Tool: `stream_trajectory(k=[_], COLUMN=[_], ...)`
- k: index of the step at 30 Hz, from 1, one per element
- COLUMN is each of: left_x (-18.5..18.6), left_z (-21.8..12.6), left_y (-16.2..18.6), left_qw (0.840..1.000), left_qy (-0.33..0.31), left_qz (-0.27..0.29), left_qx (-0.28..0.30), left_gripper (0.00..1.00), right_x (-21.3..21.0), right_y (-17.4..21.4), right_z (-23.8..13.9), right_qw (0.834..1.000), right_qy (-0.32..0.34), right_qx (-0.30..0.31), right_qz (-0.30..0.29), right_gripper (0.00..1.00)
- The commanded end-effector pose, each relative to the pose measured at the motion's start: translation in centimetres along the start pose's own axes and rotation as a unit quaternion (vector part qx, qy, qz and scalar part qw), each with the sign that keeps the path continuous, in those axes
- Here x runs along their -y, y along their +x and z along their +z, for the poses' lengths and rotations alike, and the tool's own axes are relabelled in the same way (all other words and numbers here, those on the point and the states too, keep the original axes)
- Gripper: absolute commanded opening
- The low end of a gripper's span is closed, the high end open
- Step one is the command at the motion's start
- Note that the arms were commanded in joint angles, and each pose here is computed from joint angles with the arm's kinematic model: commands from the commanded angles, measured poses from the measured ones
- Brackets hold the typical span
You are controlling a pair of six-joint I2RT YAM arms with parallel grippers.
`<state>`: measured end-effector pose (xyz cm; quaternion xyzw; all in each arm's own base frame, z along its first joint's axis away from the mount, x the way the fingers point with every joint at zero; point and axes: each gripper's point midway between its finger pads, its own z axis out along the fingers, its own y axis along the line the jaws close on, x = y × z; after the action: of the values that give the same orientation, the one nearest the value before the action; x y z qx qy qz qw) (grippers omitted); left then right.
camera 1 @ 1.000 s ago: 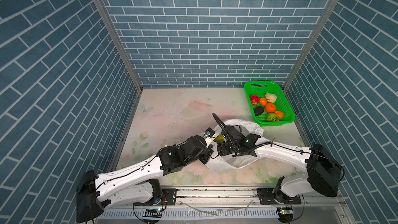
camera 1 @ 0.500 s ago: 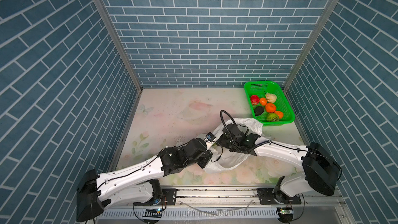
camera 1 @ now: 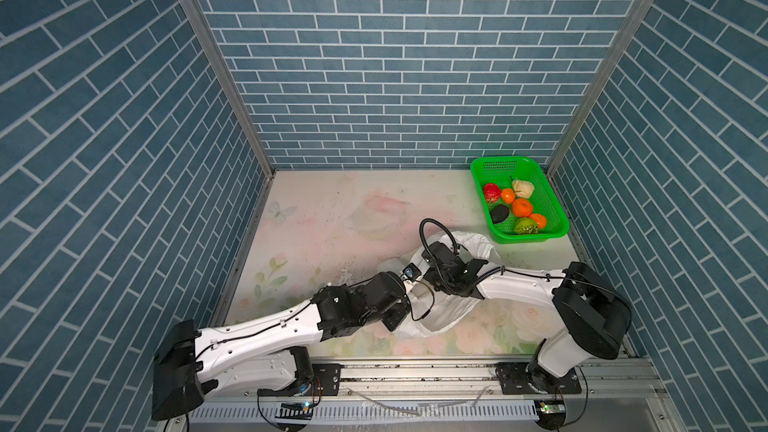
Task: Untie the knot of the plastic bag and take out the fruit
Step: 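Close the right gripper on the yellow-green fruit inside the bag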
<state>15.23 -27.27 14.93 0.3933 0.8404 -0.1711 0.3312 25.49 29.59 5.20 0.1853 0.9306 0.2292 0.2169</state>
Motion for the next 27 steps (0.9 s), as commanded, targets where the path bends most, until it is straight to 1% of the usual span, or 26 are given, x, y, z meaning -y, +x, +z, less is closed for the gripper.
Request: stream_trajectory(k=[1, 4, 9, 13, 16, 21, 26, 27], left_x=[-0.7, -0.5, 0.1, 0.3, 0.3, 0.2, 0.2, 0.3], left_z=[-0.8, -1.1, -1.0, -0.8, -0.7, -0.6, -0.4, -0.3], left_y=[-1.2, -1.8, -2.1, -2.1, -1.8, -1.1, -0.7, -0.7], left_qw=[0.999, 0.999, 0.999, 0.999, 0.999, 0.999, 0.999, 0.999], left_qy=[-0.022, -0.017, -0.003, 0.004, 0.004, 0.003, 0.005, 0.006], left_qz=[0.019, 0.021, 0.026, 0.03, 0.031, 0.03, 0.028, 0.027], left_qx=[0.018, 0.029, 0.033, 0.033, 0.029, 0.025, 0.02, 0.02], left_gripper=[0.0, 0.0, 0.0, 0.0, 0.0, 0.0, 0.0, 0.0], right_x=[-0.6, -0.2, -1.9, -2.1, -1.6, 0.5, 1.8, 1.9], right_y=[-0.4, -0.5, -1.5, -1.7, -1.1, -0.3, -1.1, -1.4], right_z=[-0.7, -0.6, -0.2, 0.8, 1.7, 2.2, 0.9, 0.5], right_qw=[1.0, 0.999, 0.999, 0.998, 0.998, 0.996, 0.994, 0.994], right_qy=[0.004, 0.007, 0.011, 0.038, 0.054, 0.086, 0.102, 0.101], right_qx=[0.02, 0.025, 0.041, 0.044, 0.031, 0.013, 0.025, 0.032], right_qz=[0.021, 0.025, 0.005, -0.017, -0.022, -0.019, -0.021, -0.021], right_gripper=[0.79, 0.77, 0.77, 0.8, 0.79, 0.7, 0.62, 0.57])
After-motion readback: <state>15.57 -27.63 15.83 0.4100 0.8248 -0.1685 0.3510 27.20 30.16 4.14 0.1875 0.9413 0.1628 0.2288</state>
